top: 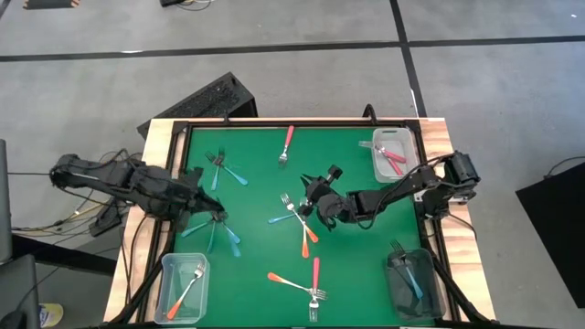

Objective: Sort silverware by color (type)
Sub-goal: Put the blue fork into the black bin

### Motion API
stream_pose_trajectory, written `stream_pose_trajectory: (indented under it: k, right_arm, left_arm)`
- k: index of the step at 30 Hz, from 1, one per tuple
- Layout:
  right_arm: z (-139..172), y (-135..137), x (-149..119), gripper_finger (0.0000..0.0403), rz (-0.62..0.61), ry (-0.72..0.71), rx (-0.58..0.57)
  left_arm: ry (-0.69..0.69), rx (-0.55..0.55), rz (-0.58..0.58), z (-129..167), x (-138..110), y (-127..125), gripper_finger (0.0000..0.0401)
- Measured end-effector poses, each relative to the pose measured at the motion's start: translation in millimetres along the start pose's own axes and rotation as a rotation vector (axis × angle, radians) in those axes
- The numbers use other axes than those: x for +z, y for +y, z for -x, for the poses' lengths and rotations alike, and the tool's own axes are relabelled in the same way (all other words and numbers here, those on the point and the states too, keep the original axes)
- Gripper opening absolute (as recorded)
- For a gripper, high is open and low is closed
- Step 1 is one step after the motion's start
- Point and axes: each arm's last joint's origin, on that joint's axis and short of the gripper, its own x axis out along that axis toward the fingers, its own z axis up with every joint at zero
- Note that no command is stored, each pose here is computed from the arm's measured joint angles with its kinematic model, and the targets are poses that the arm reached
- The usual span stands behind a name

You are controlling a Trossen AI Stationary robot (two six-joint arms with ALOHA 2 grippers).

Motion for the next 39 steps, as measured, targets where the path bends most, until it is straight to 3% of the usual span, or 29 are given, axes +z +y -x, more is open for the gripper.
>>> stream_pose_trajectory:
  k: [5,9,12,15,19,25,31,39]
  right_arm:
    - [-1.9,-5.5,0.6,0.0067,0.031,0.02,0.01]
    - [26.2,-12.4,7.6,0.0067,0.073,0.071,0.061]
    - [58.4,-27.0,15.8,0.0067,0.018,0.116,0.108]
    - [92.9,-47.3,20.1,0.0067,-0.047,0.177,0.172]
    - [132.5,-81.7,21.5,0.0067,-0.135,0.24,0.218]
    - [165.9,-121.1,22.3,0.0067,-0.337,0.264,0.25]
    - [176.1,-133.3,16.7,0.0067,-0.36,0.294,0.253]
    - [176.8,-137.0,9.9,0.0067,-0.399,0.37,0.227]
  left_arm:
    - [-0.001,0.123,-0.07,-7.2,12.6,-4.4,0.0]
    - [0.0,0.189,-0.157,-44.6,15.8,-4.9,0.0]
    - [-0.104,0.192,-0.221,-81.6,18.3,-3.3,0.0]
    - [-0.31,0.026,-0.268,-114.3,29.7,-3.1,0.0]
    - [-0.419,-0.184,-0.303,-153.3,41.0,4.7,0.0]
    - [-0.424,-0.253,-0.304,-208.2,58.1,19.0,0.0]
    - [-0.497,-0.41,-0.36,-259.5,81.7,12.6,0.0]
    - [-0.544,-0.448,-0.367,-325.0,107.7,2.2,0.0]
